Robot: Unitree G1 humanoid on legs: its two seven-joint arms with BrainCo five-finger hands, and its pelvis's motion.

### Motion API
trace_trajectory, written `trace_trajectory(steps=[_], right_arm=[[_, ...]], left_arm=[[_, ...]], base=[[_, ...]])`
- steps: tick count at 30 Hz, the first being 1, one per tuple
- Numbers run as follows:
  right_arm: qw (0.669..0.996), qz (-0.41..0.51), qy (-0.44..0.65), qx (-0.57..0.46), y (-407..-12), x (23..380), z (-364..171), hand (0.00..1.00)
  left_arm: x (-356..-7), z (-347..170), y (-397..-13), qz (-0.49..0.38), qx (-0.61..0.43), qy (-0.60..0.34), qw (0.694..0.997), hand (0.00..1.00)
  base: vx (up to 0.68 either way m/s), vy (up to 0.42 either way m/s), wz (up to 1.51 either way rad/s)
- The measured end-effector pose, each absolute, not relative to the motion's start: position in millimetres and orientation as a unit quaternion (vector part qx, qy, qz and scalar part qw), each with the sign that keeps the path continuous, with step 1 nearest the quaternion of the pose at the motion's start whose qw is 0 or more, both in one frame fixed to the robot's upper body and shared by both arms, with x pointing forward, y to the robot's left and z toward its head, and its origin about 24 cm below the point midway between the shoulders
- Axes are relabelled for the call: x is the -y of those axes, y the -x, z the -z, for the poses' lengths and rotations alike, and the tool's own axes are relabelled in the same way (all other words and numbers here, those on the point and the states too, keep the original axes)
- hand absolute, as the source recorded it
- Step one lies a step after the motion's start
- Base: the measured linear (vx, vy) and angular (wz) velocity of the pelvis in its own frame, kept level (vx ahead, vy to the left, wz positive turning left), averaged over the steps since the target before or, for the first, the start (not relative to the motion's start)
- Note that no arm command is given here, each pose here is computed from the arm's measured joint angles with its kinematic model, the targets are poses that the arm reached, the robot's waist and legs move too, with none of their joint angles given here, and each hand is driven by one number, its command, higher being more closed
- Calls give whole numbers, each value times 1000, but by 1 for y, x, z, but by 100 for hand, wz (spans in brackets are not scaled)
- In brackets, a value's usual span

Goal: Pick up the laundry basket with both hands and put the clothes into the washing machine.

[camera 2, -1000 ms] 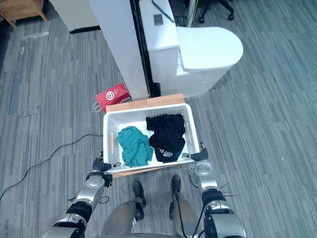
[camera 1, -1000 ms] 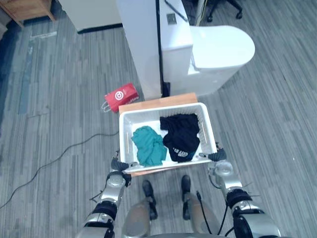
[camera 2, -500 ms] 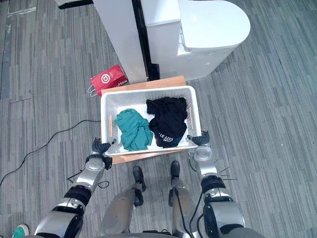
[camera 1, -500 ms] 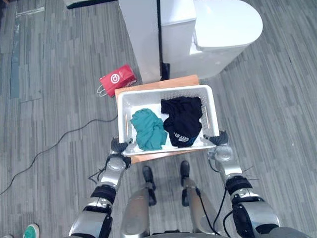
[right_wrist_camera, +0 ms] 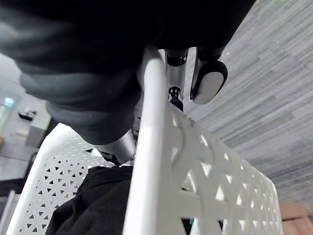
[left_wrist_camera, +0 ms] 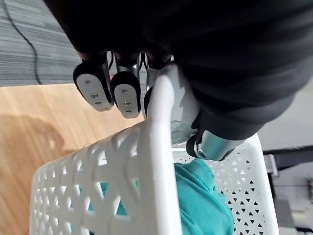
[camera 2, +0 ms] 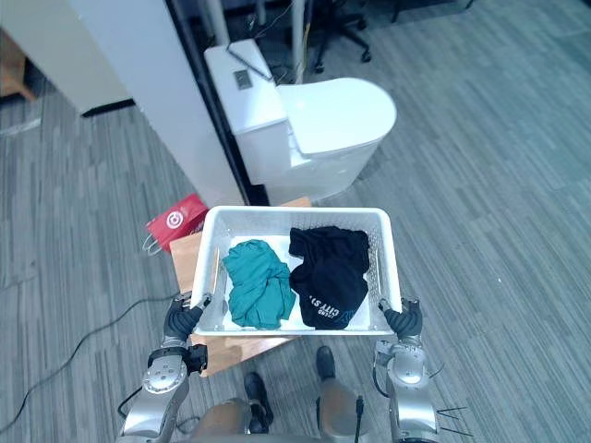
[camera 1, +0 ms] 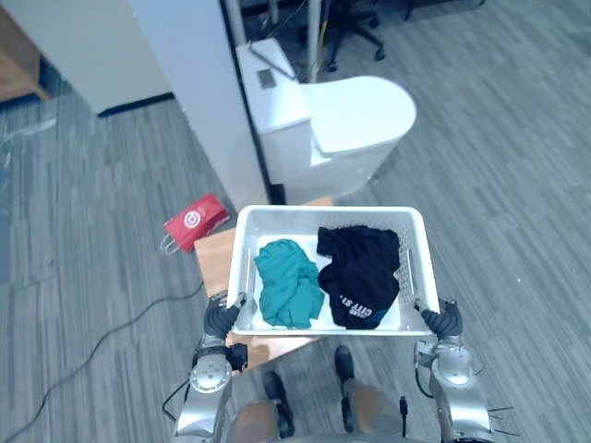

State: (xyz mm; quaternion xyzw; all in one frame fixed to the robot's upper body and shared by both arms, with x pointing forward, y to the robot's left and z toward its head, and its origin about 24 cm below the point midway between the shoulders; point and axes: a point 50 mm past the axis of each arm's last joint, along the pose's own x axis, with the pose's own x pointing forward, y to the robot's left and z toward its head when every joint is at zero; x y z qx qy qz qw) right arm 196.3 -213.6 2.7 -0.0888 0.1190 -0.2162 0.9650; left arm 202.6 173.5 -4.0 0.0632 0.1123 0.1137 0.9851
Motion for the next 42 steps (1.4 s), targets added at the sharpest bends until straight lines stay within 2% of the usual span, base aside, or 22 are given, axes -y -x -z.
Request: trace_trajectory(steps=[6, 11, 14, 17, 22, 25, 34, 40, 42], right_arm=[[967, 212, 85, -117, -207, 212, -1, 100], [965, 199, 101, -141, -210, 215, 9, 100], [969, 187, 93, -133, -219, 205, 7, 100], [976, 148, 125, -104, -243, 198, -7, 100], [974, 134, 151, -102, -243, 205, -9, 100], [970, 147, 158, -113, -239, 214, -6, 100], [967, 158, 126, -157, -224, 208, 14, 100], [969, 153, 122, -148, -226, 206, 11, 100], [965, 160, 134, -159, -220, 215, 14, 100]], left_arm=[[-175, 1, -208, -114, -104, -67, 986, 100], [-173, 15, -209, -112, -138, -65, 982, 100], [-185, 11, -215, -116, -130, -86, 981, 100], [-186, 27, -196, -154, -168, -49, 972, 100], [-182, 25, -187, -160, -167, -36, 972, 100], [-176, 26, -187, -165, -172, -21, 971, 100], [-175, 29, -185, -161, -189, -27, 968, 100], [-181, 21, -191, -154, -170, -48, 972, 100], [-172, 31, -189, -140, -190, -45, 971, 100]], base=[[3, -19, -151], [233, -207, -185], [162, -226, -139], [246, -125, -238], [260, -41, -117], [450, 29, -57], [637, 11, 20], [687, -232, 53], [710, -317, 43]])
